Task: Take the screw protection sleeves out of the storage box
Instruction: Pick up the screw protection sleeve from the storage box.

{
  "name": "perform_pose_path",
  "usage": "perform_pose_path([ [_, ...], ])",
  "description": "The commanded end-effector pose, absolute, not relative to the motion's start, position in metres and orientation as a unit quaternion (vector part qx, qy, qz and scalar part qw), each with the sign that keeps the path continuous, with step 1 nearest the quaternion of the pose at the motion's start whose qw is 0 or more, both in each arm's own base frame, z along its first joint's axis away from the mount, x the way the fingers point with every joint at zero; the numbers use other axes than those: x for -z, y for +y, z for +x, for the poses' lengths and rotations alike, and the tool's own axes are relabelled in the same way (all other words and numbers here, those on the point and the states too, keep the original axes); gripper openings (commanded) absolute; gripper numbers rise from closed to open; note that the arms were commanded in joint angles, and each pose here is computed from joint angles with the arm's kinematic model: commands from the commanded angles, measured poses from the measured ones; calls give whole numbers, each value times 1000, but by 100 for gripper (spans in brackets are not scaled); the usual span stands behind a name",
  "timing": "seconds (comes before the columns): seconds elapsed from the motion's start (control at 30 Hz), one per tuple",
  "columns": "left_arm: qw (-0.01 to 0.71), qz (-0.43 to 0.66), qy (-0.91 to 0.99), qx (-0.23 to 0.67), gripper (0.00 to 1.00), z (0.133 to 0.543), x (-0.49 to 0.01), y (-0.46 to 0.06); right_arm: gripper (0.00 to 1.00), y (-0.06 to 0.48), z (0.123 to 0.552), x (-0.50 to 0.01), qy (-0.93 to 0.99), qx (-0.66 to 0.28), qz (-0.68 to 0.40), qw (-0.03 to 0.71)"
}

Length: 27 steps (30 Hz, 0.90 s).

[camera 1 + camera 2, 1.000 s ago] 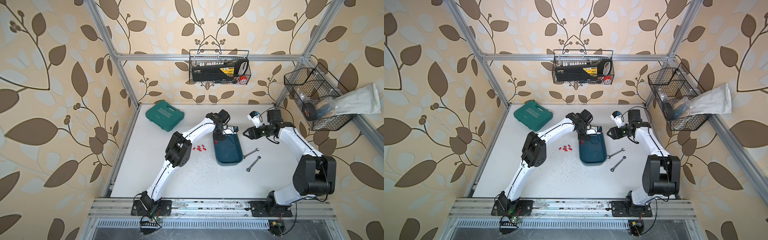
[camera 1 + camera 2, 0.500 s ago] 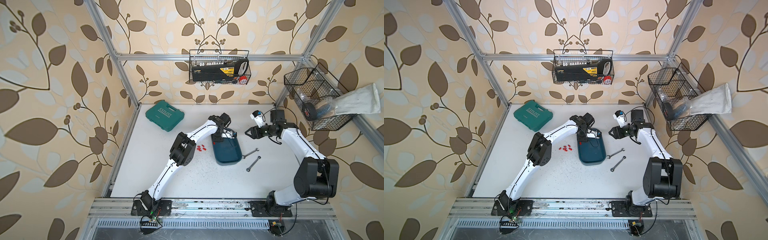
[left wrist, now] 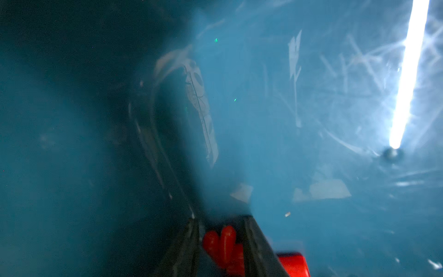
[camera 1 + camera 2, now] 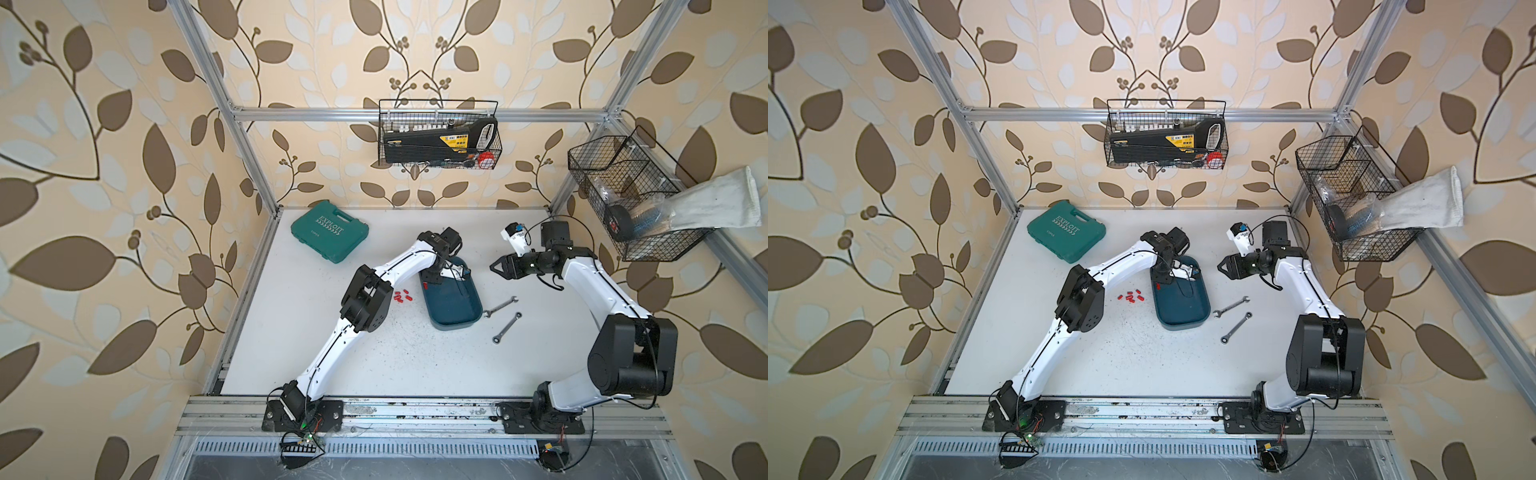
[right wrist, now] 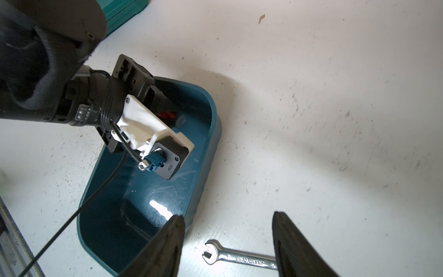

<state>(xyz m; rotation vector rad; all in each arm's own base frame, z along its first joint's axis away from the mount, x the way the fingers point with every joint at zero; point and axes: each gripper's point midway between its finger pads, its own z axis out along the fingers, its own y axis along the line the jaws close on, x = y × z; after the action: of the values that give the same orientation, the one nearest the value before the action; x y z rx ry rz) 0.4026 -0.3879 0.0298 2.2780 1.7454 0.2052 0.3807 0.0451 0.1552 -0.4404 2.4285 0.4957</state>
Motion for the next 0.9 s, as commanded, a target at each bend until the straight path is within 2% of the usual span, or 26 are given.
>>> perform_pose_path([
  [0.0,100,799,587,-81,27,396,-16,-381,62,47,376,-161,914,-196,-164,314],
  [0.2,121,795,591,-70,6,397,-26,-390,62,46,376,-163,913,-195,-163,318],
  [0.3,148,786,597,-55,0,396,-41,-399,62,45,376,-164,913,-194,-163,320],
  [0.5,199,764,613,-6,0,388,-81,-413,62,45,377,-166,913,-192,-164,321],
  [0.87,222,703,664,123,0,354,-136,-410,62,41,374,-172,914,-175,-174,324],
])
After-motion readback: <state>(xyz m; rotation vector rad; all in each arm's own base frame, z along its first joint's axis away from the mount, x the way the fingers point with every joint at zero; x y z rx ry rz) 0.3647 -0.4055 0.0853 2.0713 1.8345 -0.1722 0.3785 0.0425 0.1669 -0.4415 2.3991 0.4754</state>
